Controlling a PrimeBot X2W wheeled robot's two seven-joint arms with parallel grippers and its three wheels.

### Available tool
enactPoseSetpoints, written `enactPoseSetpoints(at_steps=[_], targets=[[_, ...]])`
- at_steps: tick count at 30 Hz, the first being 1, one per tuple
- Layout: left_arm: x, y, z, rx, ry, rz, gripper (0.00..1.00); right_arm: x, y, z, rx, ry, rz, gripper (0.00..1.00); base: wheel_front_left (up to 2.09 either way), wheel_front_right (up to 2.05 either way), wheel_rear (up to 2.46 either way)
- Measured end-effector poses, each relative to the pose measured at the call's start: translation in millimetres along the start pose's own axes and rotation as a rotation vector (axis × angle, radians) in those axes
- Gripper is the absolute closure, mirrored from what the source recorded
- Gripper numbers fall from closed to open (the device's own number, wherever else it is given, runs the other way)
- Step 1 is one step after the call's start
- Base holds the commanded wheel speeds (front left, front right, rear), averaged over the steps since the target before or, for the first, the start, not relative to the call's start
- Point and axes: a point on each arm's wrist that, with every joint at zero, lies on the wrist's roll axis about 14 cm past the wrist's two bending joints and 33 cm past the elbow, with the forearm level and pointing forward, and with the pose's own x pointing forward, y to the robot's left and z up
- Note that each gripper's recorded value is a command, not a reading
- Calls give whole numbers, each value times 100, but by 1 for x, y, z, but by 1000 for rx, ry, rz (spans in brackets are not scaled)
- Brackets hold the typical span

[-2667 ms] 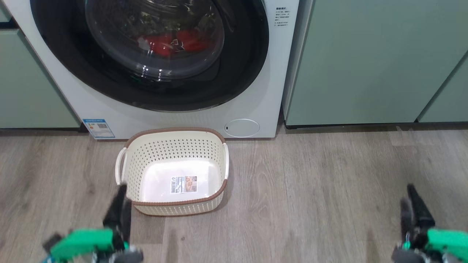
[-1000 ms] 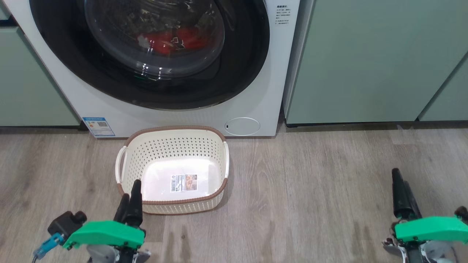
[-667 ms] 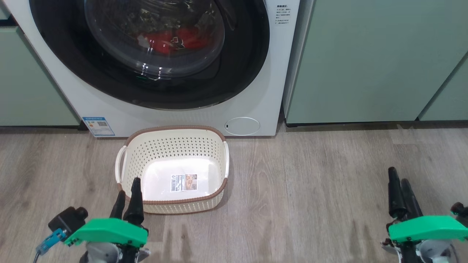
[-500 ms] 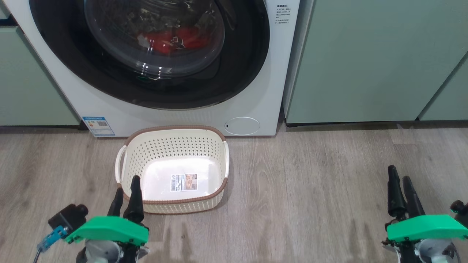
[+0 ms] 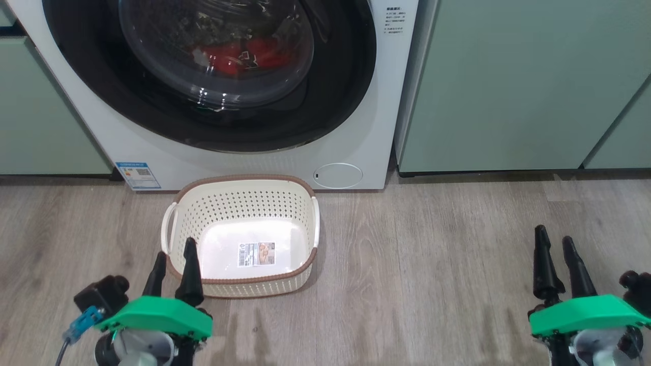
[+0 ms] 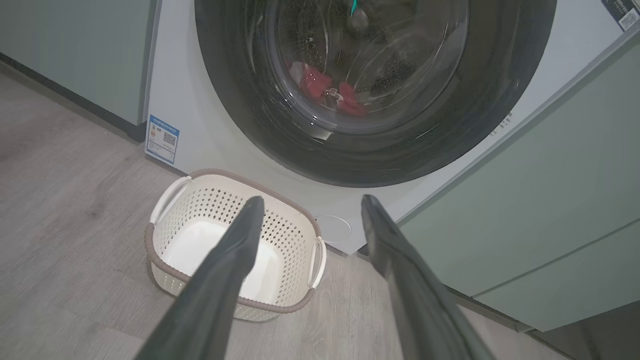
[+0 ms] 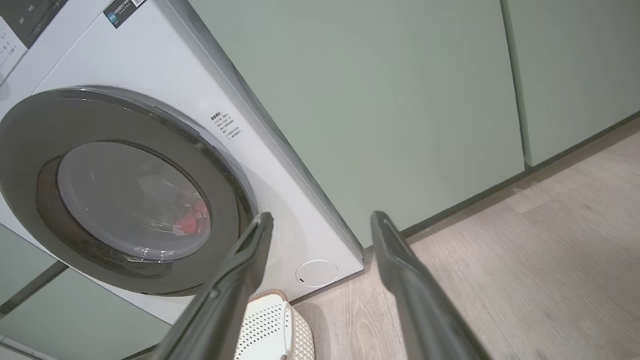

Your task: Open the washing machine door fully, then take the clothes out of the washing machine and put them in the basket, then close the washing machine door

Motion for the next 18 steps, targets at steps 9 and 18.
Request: enactPoseSetpoints(at_steps=[9,18], targets=[[1,-5,5,113,-31,-11,0,5,10,8,-116,-33,37,0,0,0,0],[3,-11,13,219,-73,-30,0,4,15,6,-188,-33,57,0,0,0,0]])
